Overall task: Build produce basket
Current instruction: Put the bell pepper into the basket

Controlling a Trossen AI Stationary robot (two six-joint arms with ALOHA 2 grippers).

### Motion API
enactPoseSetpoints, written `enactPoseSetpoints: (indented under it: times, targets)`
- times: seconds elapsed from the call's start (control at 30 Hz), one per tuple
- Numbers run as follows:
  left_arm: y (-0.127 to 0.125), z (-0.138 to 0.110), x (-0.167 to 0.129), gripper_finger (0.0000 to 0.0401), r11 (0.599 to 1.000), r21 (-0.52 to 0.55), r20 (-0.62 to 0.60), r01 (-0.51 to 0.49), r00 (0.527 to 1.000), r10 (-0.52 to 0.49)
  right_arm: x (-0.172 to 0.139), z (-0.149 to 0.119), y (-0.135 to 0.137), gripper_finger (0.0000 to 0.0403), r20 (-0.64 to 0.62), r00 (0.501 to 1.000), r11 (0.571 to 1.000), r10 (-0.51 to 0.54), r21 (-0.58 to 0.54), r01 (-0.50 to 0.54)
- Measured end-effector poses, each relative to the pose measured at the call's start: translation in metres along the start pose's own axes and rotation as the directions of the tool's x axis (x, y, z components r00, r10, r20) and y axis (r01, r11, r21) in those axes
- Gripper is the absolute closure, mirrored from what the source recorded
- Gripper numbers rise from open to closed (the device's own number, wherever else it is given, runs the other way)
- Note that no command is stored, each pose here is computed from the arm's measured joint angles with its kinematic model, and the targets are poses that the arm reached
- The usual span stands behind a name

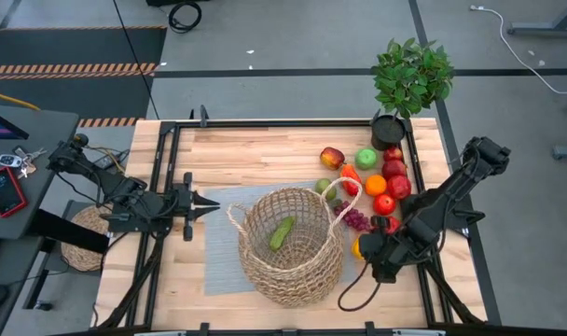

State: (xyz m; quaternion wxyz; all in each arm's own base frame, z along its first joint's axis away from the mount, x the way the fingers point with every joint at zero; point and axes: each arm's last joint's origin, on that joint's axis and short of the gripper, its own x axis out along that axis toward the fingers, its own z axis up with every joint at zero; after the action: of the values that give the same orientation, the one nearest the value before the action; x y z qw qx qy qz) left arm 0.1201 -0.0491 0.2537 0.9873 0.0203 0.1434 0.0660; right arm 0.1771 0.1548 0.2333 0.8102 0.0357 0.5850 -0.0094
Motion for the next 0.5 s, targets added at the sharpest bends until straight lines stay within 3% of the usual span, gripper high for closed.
enactPoseSetpoints:
  times: [0.23,0.5]
  targets:
    - [0.000,0.000,0.000,0.0353,1.000,0.000,0.000,0.000,1.000,0.000,0.020,0.005,0.000,0.0135,-0.064,0.996,0.957,-0.069,-0.285,0.048]
    - [0.000,0.000,0.000,0.0353,1.000,0.001,-0.002,0.000,1.000,0.000,0.044,0.004,0.002,0.0127,-0.139,0.974,0.895,-0.179,-0.433,0.103]
